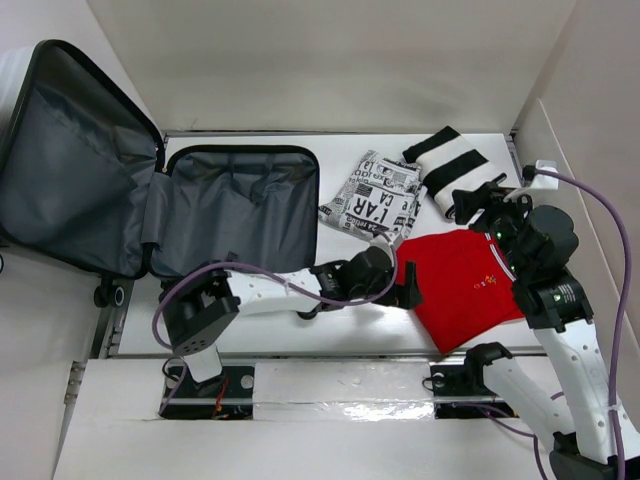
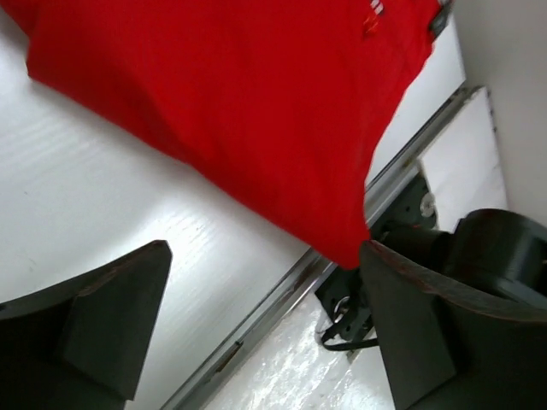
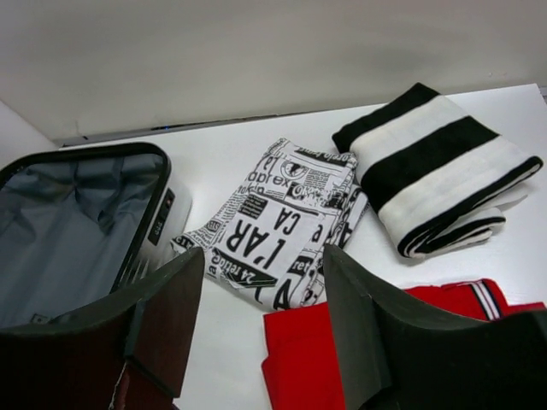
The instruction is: Pack the luggage
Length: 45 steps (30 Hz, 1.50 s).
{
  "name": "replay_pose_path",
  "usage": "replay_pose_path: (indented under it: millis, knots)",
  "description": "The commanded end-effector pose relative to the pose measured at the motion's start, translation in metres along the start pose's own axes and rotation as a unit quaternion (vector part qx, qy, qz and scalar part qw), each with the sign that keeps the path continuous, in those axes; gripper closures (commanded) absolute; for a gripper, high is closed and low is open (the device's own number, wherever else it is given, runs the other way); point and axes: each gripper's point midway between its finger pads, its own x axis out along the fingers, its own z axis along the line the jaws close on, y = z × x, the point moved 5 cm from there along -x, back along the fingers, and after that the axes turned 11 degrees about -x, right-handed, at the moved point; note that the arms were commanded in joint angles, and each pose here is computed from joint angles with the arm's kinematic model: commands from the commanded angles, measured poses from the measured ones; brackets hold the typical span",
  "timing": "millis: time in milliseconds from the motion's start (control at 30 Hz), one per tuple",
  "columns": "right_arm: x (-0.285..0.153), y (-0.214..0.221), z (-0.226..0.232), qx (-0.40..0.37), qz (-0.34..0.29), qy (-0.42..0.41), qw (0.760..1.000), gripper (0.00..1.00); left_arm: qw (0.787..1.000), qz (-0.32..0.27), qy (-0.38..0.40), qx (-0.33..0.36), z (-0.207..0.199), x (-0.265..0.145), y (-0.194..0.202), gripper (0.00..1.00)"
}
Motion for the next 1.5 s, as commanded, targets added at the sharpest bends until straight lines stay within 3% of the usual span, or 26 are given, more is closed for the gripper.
replay_pose_path:
  millis: [0,33,200,333,433,600,633,667,733,833,867,933,967,1000,1233,1367,1467]
  knots:
    - [-0.003,-0.008,0.004,-0.003,-0.021,-0.021,1.000,0.35,0.999,-0.003,-0.015,-0.043,0.000,0.011,0.001,0.06]
    - [-0.004,-0.009,0.005,-0.003,-0.020,-0.023,1.000,0.31,0.999,-0.003,-0.013,-0.046,0.000,0.015,0.002,0.02]
    - [-0.011,-0.009,0.011,-0.001,-0.027,-0.051,0.998,0.26,0.997,-0.009,-0.051,-0.050,0.016,0.047,0.005,0.01]
    - [-0.019,-0.014,0.015,-0.002,-0.038,-0.068,0.997,0.26,0.994,-0.025,-0.091,-0.052,0.032,0.070,0.006,0.06]
    - [-0.022,-0.012,0.017,-0.004,-0.036,-0.078,0.996,0.26,0.990,-0.071,-0.113,-0.035,0.029,0.076,-0.003,0.08]
    - [-0.027,-0.014,0.022,-0.002,-0.047,-0.097,0.994,0.26,0.984,-0.076,-0.158,-0.015,0.040,0.103,-0.005,0.12]
    - [-0.027,-0.015,0.022,-0.003,-0.046,-0.099,0.994,0.26,0.984,-0.078,-0.159,-0.018,0.041,0.106,-0.004,0.15]
    - [-0.028,-0.015,0.023,-0.003,-0.046,-0.103,0.994,0.26,0.984,-0.077,-0.162,-0.019,0.045,0.111,-0.002,0.25]
    - [-0.030,-0.017,0.025,0.000,-0.055,-0.111,0.992,0.26,0.984,-0.086,-0.157,-0.017,0.041,0.115,-0.002,0.31]
    - [-0.029,-0.017,0.033,0.004,-0.053,-0.140,0.989,0.34,0.983,-0.104,-0.154,-0.014,0.035,0.124,-0.009,0.50]
    - [-0.030,-0.018,0.037,0.003,-0.051,-0.157,0.986,0.38,0.983,-0.107,-0.150,-0.013,0.035,0.128,-0.009,0.65]
    - [-0.032,-0.020,0.042,0.005,-0.050,-0.176,0.983,0.41,0.984,-0.112,-0.136,-0.003,0.031,0.131,-0.011,0.78]
    - [-0.034,-0.021,0.045,0.004,-0.051,-0.188,0.981,0.41,0.985,-0.114,-0.132,0.001,0.031,0.131,-0.012,0.92]
    - [-0.036,-0.023,0.045,0.003,-0.055,-0.189,0.980,0.41,0.985,-0.119,-0.127,0.003,0.032,0.130,-0.017,1.00]
    - [-0.040,-0.029,0.038,0.000,-0.075,-0.162,0.984,0.40,0.987,-0.146,-0.035,0.058,-0.010,0.079,-0.050,1.00]
    - [-0.038,-0.032,0.036,0.006,-0.085,-0.150,0.985,0.39,0.982,-0.159,0.030,0.100,-0.054,0.032,-0.099,1.00]
    - [-0.040,-0.037,0.028,0.012,-0.104,-0.121,0.987,0.38,0.975,-0.168,0.056,0.136,-0.066,-0.002,-0.136,1.00]
